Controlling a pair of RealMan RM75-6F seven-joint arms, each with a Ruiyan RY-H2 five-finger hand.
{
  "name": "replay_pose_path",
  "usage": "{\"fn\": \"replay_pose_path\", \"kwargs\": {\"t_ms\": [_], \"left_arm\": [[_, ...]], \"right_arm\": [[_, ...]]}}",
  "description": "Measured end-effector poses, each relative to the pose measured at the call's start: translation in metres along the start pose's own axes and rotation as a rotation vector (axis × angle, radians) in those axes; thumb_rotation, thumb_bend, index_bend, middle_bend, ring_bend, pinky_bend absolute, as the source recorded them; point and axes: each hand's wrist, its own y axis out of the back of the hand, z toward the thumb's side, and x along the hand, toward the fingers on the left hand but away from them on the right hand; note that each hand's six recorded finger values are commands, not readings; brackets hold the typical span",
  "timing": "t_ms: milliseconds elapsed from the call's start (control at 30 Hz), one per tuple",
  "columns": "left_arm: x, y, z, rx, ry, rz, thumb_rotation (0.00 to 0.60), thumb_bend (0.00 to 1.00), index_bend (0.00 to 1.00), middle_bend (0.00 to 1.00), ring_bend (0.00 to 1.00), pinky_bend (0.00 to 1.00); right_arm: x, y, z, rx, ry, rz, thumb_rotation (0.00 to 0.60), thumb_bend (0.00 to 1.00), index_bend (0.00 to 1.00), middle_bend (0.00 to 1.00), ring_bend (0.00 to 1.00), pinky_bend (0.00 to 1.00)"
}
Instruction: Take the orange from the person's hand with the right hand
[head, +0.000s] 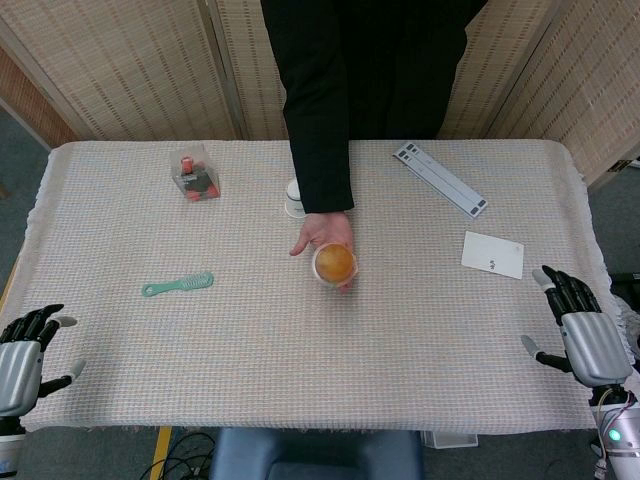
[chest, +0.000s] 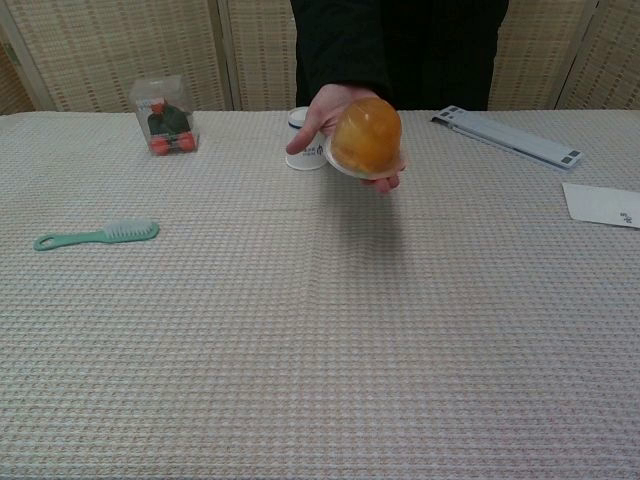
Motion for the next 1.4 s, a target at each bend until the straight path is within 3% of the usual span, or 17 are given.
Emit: {"fn": "replay_pose_path", "kwargs": {"t_ms": [433,633,833,1067,1400], "left_arm": [[0.004,0.001,0.004,0.011,-0.025,0.003,0.6,0.22,0.36,0.23,0.2,0.24],[0.005,0.001,0.006,0.011,-0.034,-0.002,0.6,0.22,0.36,0.23,0.2,0.24],[0.002,0.002,0.007,0.0,-0.034,0.0,0.6,0.22,0.36,0.23,0.2,0.24],[-0.005,0.006,-0.001,0.006,-0.005,0.005,0.6,0.22,0.36,0.23,0.2,0.24],[-0.014,0.012,-0.011,-0.002,0.028,0.027,0.6,0.22,0.36,0.23,0.2,0.24]], "right_arm": [[-0.013,0.005,0.019,0.026,0.092,-0.012,0.6,0.28,0.0,0.05,0.0,0.05],[-0.036,0.005,0.046,0.042,0.193,0.017,0.6,0.28,0.0,0.05,0.0,0.09],[-0.076,-0.002,0.093,0.073,0.319,0.099,0.6,0.28,0.0,0.05,0.0,0.1],[-0.131,-0.009,0.178,0.094,0.486,0.179,0.6,0.28,0.0,0.01,0.0,0.1],[-0.187,-0.039,0.267,0.09,0.57,0.266,0.6,0.3,0.0,0.0,0.0,0.1]]}}
